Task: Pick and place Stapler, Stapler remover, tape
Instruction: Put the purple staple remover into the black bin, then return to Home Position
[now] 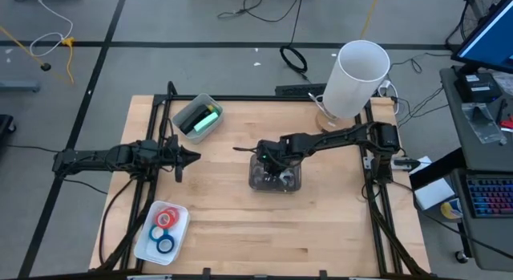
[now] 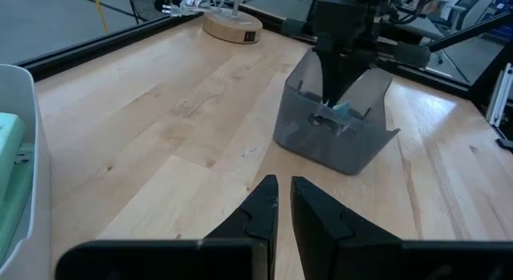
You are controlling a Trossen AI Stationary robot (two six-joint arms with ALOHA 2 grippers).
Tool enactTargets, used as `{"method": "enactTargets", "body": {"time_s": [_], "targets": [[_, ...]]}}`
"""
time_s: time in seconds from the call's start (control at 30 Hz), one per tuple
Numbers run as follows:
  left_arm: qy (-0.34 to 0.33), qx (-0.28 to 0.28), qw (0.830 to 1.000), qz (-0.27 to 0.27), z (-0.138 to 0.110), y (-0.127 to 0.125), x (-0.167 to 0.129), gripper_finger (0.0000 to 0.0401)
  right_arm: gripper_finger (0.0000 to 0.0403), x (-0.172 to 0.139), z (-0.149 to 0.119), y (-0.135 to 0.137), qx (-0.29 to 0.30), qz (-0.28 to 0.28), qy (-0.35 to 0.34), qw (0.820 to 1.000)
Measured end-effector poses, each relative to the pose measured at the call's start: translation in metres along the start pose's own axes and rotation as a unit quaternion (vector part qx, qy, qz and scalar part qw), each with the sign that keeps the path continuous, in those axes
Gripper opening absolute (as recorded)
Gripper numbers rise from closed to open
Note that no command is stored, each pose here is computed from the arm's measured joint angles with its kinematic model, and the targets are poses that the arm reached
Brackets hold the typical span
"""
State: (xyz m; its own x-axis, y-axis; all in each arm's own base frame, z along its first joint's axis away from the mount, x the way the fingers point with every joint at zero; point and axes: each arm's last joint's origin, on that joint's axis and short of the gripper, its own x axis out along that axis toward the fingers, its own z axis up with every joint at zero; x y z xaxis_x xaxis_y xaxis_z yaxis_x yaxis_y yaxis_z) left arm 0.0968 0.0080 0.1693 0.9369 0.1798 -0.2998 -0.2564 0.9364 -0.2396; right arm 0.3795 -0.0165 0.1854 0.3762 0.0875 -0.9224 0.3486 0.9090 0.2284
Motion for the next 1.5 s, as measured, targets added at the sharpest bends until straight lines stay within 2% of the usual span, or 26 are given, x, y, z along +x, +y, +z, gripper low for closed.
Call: {"method": "enactTargets", "body": {"time_s": [0.43, 0.57, 0.73, 0.97, 1.1, 1.27, 1.4, 1.5], "targets": [[0.000, 0.003, 1.000, 0.000, 0.000, 0.000, 0.000, 0.0037, 0.0079, -0.002, 0.002, 0.000, 0.001, 0.003, -0.012, 1.000], [0.000, 0.003, 1.000, 0.000, 0.000, 0.000, 0.000, 0.0037, 0.0079, -0.017, 0.005, 0.003, -0.004, 0.010, -0.038, 0.999], [0.000, 0.003, 1.000, 0.000, 0.000, 0.000, 0.000, 0.0037, 0.0067, -0.041, 0.003, 0.012, -0.024, -0.010, -0.079, 0.997], [0.000, 0.002, 1.000, -0.001, 0.000, 0.000, 0.000, 0.0037, 0.0060, -0.076, -0.008, 0.029, -0.054, -0.001, -0.110, 0.992], [0.000, 0.002, 1.000, -0.001, 0.000, 0.000, 0.000, 0.0037, 0.0059, -0.090, -0.023, 0.034, -0.069, -0.021, -0.133, 0.989], [-0.001, -0.008, 1.000, -0.002, 0.000, 0.000, 0.000, 0.0037, 0.0059, -0.099, -0.056, 0.029, -0.024, -0.054, -0.173, 0.983], [-0.020, -0.062, 0.998, -0.015, 0.004, -0.002, 0.000, 0.0037, 0.0059, -0.104, -0.085, 0.019, 0.013, -0.019, -0.215, 0.976], [-0.045, -0.052, 0.996, -0.064, 0.011, -0.006, -0.001, 0.0037, 0.0059, -0.106, -0.105, 0.009, 0.048, 0.016, -0.253, 0.966]]}}
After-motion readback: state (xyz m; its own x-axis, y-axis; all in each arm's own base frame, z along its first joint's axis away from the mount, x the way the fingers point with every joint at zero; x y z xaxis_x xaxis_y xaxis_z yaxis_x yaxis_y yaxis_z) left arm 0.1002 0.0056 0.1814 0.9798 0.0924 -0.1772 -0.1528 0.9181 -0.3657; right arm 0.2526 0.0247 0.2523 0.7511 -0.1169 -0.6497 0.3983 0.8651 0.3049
